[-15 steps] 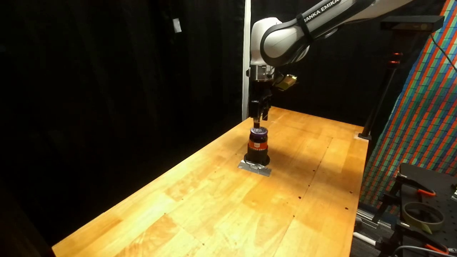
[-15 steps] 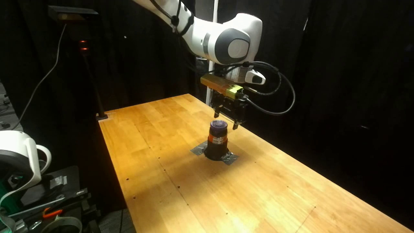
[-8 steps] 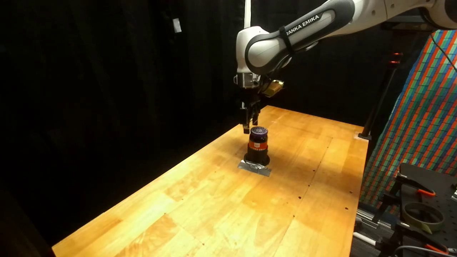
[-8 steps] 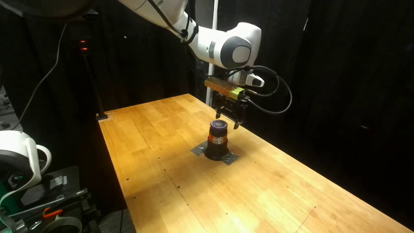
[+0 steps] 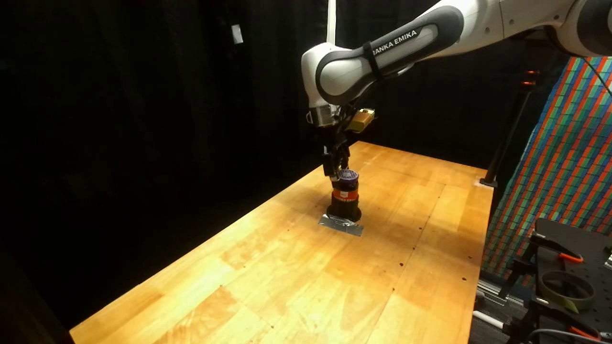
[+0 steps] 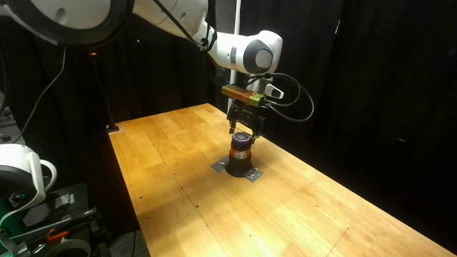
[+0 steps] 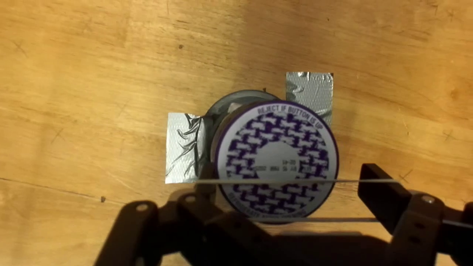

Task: Put the rubber band around the jar.

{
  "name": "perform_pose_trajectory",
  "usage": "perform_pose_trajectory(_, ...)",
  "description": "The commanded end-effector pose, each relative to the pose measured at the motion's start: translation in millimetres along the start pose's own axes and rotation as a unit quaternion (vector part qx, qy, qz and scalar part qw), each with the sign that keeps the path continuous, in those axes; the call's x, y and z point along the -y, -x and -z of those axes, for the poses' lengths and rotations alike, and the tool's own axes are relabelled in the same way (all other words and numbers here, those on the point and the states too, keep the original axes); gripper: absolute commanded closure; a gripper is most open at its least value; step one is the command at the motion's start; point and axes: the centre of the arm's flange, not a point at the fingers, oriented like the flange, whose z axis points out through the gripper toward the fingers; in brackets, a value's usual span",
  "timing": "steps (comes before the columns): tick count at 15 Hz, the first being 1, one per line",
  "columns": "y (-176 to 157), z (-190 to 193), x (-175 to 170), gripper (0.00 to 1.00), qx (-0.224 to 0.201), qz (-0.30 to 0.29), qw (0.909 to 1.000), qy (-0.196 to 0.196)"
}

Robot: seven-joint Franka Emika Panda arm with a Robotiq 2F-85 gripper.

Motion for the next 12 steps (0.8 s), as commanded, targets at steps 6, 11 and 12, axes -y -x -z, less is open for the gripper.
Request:
perform_pose_trajectory(6, -18, -4, 6, 0.00, -0.001, 0.000, 0.9996, 0.027)
perform_pose_trajectory(11, -4, -14, 11, 0.00, 0.048, 0.010, 0.9977, 0.046)
perform_pose_trajectory(12, -3, -16, 14, 0.00, 0.048, 0.008, 0.9974, 0.053)
